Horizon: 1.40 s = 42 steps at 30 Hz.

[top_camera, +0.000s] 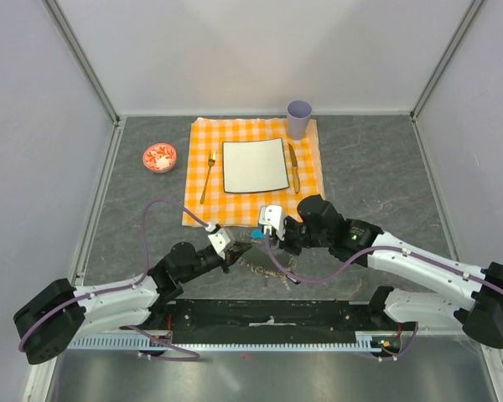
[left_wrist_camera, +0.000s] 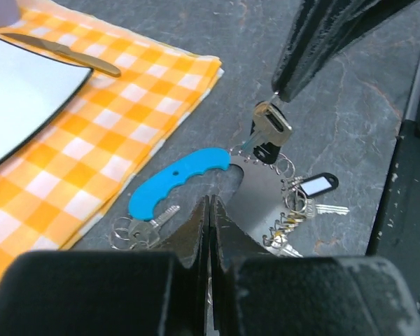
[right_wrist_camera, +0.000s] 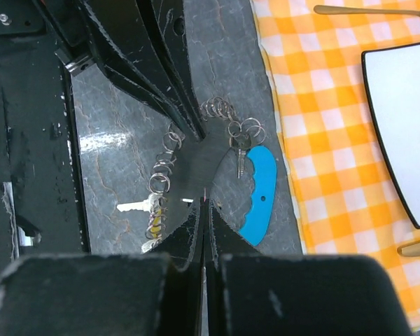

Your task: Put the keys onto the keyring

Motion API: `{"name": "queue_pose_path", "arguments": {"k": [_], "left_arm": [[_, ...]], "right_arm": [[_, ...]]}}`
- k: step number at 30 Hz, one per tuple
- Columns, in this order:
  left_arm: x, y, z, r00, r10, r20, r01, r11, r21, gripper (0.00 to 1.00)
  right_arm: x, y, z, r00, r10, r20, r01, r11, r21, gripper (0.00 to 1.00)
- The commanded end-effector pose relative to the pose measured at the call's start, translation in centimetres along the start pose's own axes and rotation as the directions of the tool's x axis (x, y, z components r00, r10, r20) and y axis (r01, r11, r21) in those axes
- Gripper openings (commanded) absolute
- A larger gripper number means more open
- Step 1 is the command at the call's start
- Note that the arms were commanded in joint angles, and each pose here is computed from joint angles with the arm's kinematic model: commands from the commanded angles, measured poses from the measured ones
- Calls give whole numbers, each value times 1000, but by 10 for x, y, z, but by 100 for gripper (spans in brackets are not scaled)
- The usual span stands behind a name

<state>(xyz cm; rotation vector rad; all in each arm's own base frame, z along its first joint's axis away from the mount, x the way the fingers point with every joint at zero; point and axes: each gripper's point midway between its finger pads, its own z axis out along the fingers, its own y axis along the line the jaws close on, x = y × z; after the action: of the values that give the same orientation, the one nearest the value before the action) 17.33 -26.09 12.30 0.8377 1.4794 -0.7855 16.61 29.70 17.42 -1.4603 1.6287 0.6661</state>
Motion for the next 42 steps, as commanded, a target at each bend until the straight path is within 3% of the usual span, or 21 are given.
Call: {"name": "queue_pose_path", "arguments": {"k": [1,4,5,6,9,14,19,22,32,42], "left_arm": [[2,-9,3,997,-61,-54,64,997,43,2],[-15,0,4,974,-198,-114,193,980,-58,4],[-7,3,-2,945,-252,-208,230,966,-121,11],[-4,6,-6,913,-336,-233,297,936,-187,15],[18,15,-26,802,-483,-350,346,855,-387,31],[47,10,-41,678,-577,-455,340,795,-502,35],[70,7,-50,597,-667,-447,366,722,-588,35],[74,9,-52,609,-677,-412,382,706,-596,35],[81,12,-28,649,-634,-421,384,750,-538,32],[81,3,-9,633,-624,-458,424,774,-469,31]], "right_arm": [[-5,-3,2,1000,-19,10,19,1000,-2,0],[-5,-6,-1,1000,-11,6,11,1000,21,0],[-4,-9,-1,1000,-8,-1,8,999,39,0],[-3,-10,-1,1000,-10,-3,10,999,45,0],[-2,-12,0,1000,3,-11,-2,998,55,0],[-4,-10,-1,1000,9,2,-9,999,51,0],[-5,-11,-3,1000,9,9,-10,998,59,0],[-7,-11,-3,1000,9,14,-10,998,57,0],[-6,-11,-3,1000,11,11,-12,998,61,0],[-3,-12,-1,1000,12,4,-12,998,65,0]]}}
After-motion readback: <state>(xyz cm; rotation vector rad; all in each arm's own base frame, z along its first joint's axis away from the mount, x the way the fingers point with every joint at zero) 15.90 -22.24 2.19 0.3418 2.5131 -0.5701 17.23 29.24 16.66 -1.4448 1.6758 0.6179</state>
